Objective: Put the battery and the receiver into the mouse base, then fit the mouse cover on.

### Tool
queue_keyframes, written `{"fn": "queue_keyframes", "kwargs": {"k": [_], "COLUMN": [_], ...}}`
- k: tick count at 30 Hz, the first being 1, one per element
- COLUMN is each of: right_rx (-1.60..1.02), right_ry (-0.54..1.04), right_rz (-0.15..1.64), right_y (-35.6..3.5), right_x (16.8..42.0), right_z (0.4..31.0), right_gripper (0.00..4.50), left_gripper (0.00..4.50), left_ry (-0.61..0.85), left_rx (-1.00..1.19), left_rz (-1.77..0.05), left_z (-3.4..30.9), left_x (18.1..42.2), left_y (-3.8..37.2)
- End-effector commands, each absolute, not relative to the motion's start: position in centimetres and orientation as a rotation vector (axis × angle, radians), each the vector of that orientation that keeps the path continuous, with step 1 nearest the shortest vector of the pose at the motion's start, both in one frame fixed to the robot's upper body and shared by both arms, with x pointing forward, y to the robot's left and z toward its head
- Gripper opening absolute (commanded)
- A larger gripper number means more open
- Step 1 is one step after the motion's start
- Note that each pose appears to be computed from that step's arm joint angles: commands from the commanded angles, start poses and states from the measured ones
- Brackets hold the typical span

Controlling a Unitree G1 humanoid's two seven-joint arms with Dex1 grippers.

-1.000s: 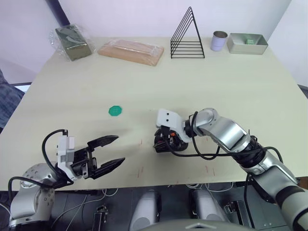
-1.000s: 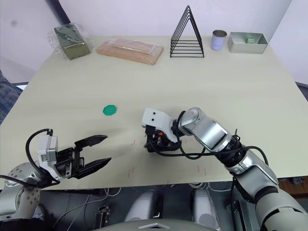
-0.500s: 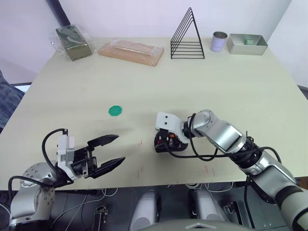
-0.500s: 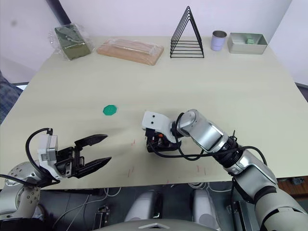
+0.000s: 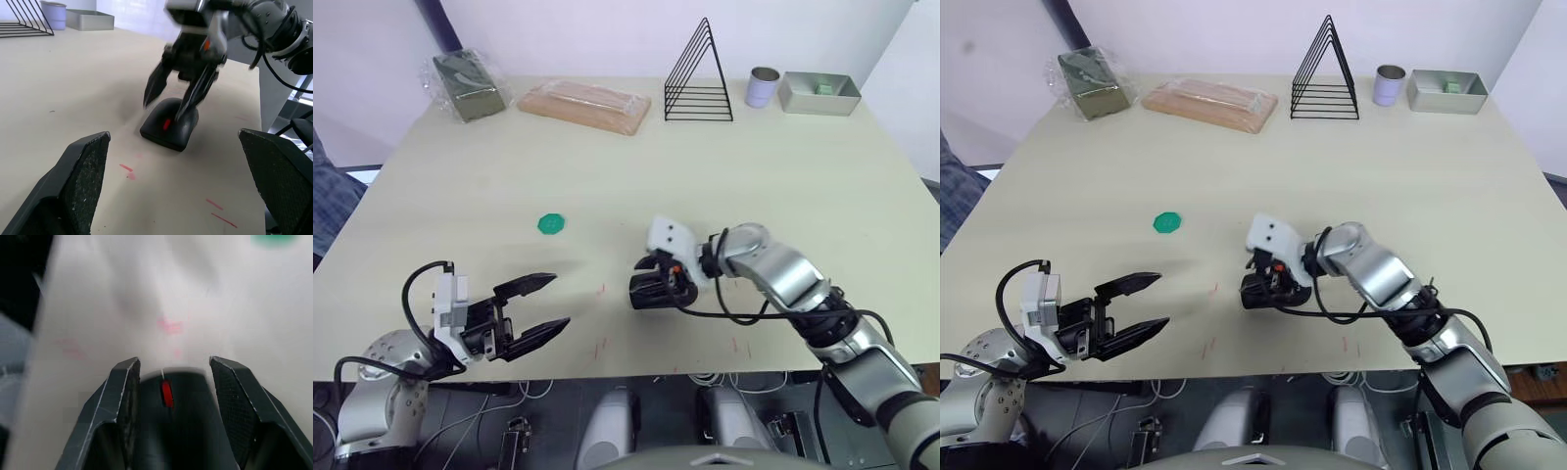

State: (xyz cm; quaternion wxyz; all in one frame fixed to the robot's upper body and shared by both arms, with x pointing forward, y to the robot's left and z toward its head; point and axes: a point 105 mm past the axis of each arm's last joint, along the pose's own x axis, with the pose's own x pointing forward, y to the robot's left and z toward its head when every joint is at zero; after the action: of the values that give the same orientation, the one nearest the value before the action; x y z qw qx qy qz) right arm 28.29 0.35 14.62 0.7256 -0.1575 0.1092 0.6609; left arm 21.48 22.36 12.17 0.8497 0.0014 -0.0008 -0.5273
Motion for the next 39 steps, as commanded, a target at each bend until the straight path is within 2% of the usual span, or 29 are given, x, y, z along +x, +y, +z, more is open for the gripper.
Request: {"fn": "queue_keyframes", "kwargs": {"k": [1, 5, 7, 10, 27, 34, 36, 39], "right_rx": [-0.242, -0.102, -0.061, 0.014, 0.147, 0.062, 0.051, 0.083], "right_ry": [0.083, 0.029, 0.076, 0.043, 0.016, 0.214, 0.190, 0.056], "right_rz": [1.488, 1.444, 1.384, 1.282, 1.133, 1.126, 1.123, 1.107], "right_y": [-0.8, -3.1, -4.1, -5.0, -5.4, -5.1, -5.5, -6.2], "right_x": [26.9, 26.4, 27.0, 27.7, 28.4, 27.7, 27.8, 28.6], "right_z": [16.1, 15.0, 13.5, 12.6, 8.9, 2.1, 2.3, 5.5], "right_gripper": [2.37, 2.37, 2.37, 2.37, 2.37, 2.37, 2.37, 2.37], "left_gripper": [4.50, 4.50, 4.50, 4.50, 4.50, 4.50, 4.50, 4.50], "left_ry": [-0.024, -0.023, -0.022, -0.020, -0.023, -0.021, -0.015, -0.005], "left_rx": [0.026, 0.025, 0.024, 0.019, 0.019, 0.017, 0.022, 0.014], "left_rz": [-1.128, -1.129, -1.128, -1.126, -1.122, -1.106, -1.095, -1.055], "left_z": [12.7, 12.7, 12.7, 12.6, 12.9, 12.7, 12.4, 12.0], "left_x": [21.3, 21.3, 21.3, 21.4, 21.5, 21.5, 21.5, 21.8], "left_y": [22.0, 22.0, 22.0, 21.9, 22.0, 22.0, 22.0, 22.3]}}
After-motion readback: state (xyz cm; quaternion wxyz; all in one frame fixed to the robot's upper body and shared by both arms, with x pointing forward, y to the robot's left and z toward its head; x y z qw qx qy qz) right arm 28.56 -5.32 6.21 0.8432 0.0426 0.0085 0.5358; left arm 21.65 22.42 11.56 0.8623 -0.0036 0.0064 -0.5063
